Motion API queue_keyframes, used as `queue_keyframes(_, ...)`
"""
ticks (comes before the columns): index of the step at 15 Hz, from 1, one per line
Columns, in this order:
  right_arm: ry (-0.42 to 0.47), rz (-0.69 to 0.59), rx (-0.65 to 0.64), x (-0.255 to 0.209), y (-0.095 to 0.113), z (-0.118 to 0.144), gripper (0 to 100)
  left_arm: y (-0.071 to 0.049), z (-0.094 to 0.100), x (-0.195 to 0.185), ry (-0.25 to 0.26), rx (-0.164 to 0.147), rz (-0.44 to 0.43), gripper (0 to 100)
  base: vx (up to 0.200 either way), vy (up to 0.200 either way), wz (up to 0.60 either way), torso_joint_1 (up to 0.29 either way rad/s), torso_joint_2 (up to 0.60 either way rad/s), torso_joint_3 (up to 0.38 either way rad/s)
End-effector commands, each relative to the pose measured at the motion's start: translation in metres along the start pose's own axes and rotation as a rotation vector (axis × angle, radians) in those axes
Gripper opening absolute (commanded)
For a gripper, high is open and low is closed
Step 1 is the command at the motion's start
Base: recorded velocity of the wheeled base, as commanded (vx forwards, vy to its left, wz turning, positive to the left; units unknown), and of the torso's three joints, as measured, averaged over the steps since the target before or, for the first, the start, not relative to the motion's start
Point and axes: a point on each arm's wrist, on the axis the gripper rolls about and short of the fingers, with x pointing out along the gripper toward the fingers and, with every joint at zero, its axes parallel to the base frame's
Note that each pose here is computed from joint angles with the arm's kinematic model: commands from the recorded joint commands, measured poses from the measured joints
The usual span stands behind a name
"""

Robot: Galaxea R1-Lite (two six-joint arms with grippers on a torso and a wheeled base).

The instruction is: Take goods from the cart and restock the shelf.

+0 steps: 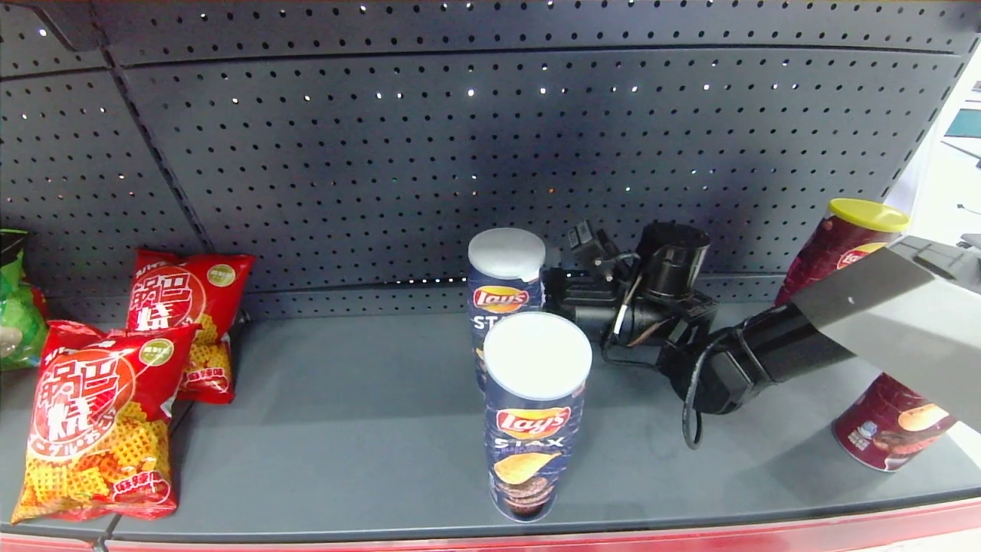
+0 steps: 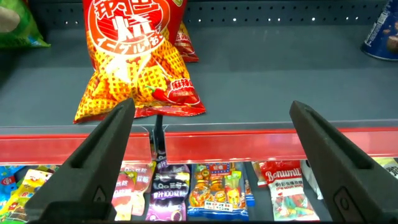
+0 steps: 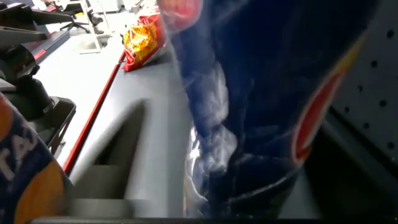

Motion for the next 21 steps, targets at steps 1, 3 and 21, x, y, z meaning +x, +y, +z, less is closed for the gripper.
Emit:
queue_keyframes(1,-0.002,0.000,-0.004,0.000,0.000,0.000,100,0.000,0.000,0.000,0.000,0.000,-0.001,100,0.000,0.000,0.00,0.000,0.00,0.000)
queue_keyframes(3,-0.005,-0.002,-0.007,-0.001,0.000,0.003,100,0.000,0.000,0.000,0.000,0.000,0.001,100,0.000,0.000,0.00,0.000,0.00,0.000)
queue_keyframes(21,-0.051,-0.087,-0.111,-0.066,0.019,0.071,100,0.000,0.000,0.000,0.000,0.000,0.001,100,0.000,0.000,0.00,0.000,0.00,0.000)
